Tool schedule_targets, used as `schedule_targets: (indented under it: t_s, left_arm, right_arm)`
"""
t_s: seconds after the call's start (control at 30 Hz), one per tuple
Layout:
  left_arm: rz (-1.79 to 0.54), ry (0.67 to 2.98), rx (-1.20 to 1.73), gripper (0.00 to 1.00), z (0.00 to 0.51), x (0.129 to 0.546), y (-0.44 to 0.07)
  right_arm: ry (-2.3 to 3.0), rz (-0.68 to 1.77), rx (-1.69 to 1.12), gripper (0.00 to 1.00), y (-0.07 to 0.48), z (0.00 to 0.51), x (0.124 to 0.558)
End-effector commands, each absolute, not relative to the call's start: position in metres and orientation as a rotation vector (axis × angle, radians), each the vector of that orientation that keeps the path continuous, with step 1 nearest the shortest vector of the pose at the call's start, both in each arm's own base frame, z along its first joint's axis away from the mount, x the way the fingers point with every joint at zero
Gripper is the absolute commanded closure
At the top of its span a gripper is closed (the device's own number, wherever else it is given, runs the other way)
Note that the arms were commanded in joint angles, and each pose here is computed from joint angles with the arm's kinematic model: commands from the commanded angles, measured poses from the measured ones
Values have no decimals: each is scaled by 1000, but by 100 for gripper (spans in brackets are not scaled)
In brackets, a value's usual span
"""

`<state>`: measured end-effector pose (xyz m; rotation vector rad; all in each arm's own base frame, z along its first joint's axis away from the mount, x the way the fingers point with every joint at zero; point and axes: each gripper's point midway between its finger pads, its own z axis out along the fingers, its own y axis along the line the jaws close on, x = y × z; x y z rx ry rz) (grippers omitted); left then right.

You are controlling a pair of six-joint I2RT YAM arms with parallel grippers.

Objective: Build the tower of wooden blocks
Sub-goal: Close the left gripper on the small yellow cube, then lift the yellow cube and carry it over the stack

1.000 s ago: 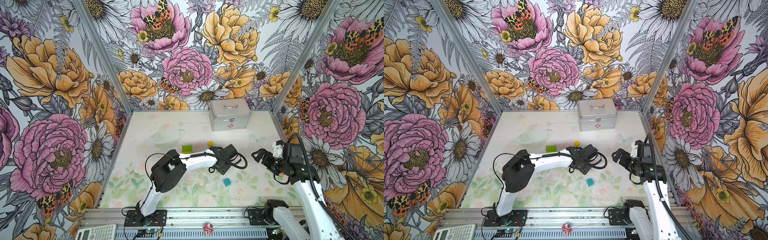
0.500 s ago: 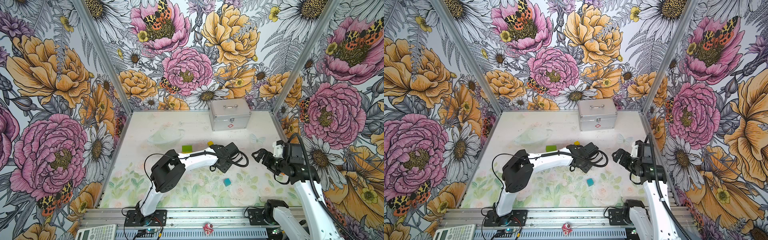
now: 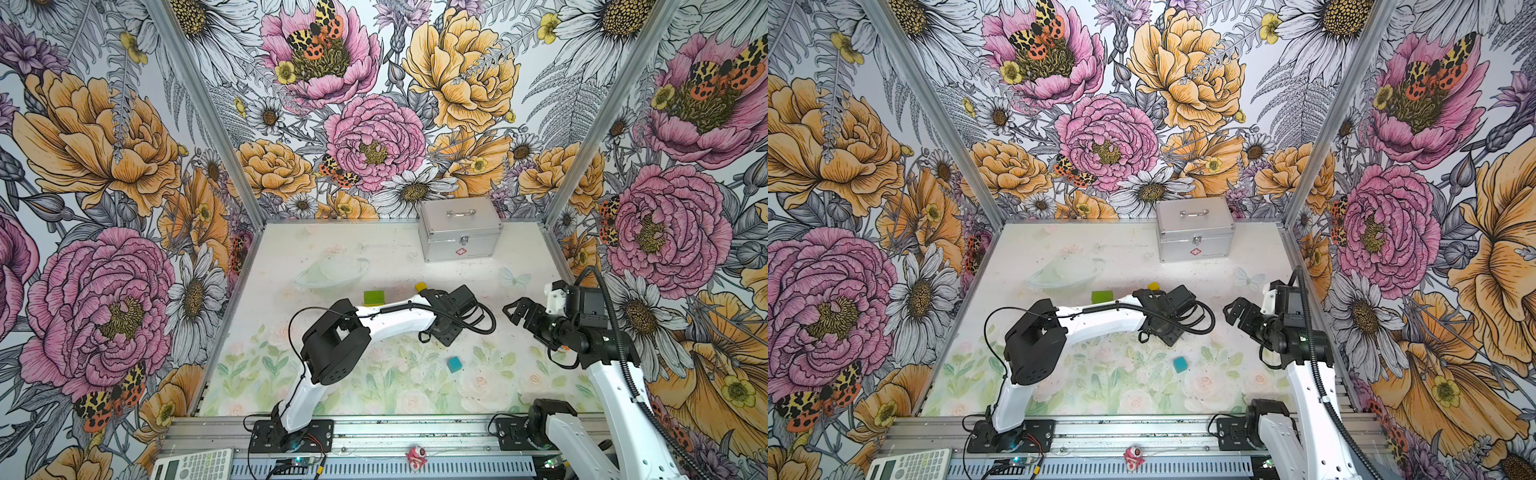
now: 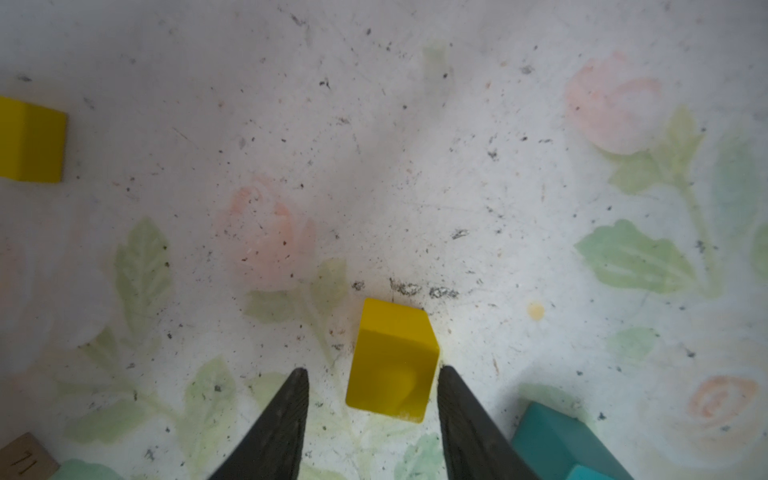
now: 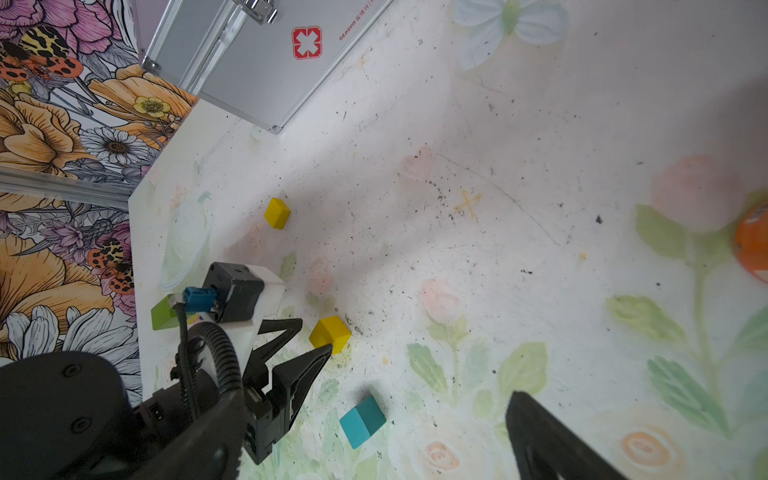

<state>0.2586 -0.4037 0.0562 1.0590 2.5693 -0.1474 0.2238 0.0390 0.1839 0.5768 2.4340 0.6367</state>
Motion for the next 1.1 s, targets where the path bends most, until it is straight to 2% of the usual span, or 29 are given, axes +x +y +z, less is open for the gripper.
schedule_targets:
  t_s: [0.0, 0.27, 0.47, 0.77, 1.07]
  left_arm:
    - [-131, 2572, 1043, 47, 55, 265, -404]
    - [-137, 2577, 1058, 48, 50, 264, -407]
    - [-128, 2584, 1066, 51, 45, 264, -407]
    - [-131, 2584, 1056, 66, 48, 266, -405]
    - [-81, 2552, 994, 68, 90, 274, -397]
  right_arm:
    - [2429, 635, 554, 0, 39, 186, 223]
    - [2433, 632, 553, 0, 38, 184, 223]
    - [2434, 630, 549, 0, 38, 184, 223]
    - [2438, 625, 552, 0, 37, 182, 223]
    - [2428, 626, 553, 0, 37, 186, 225]
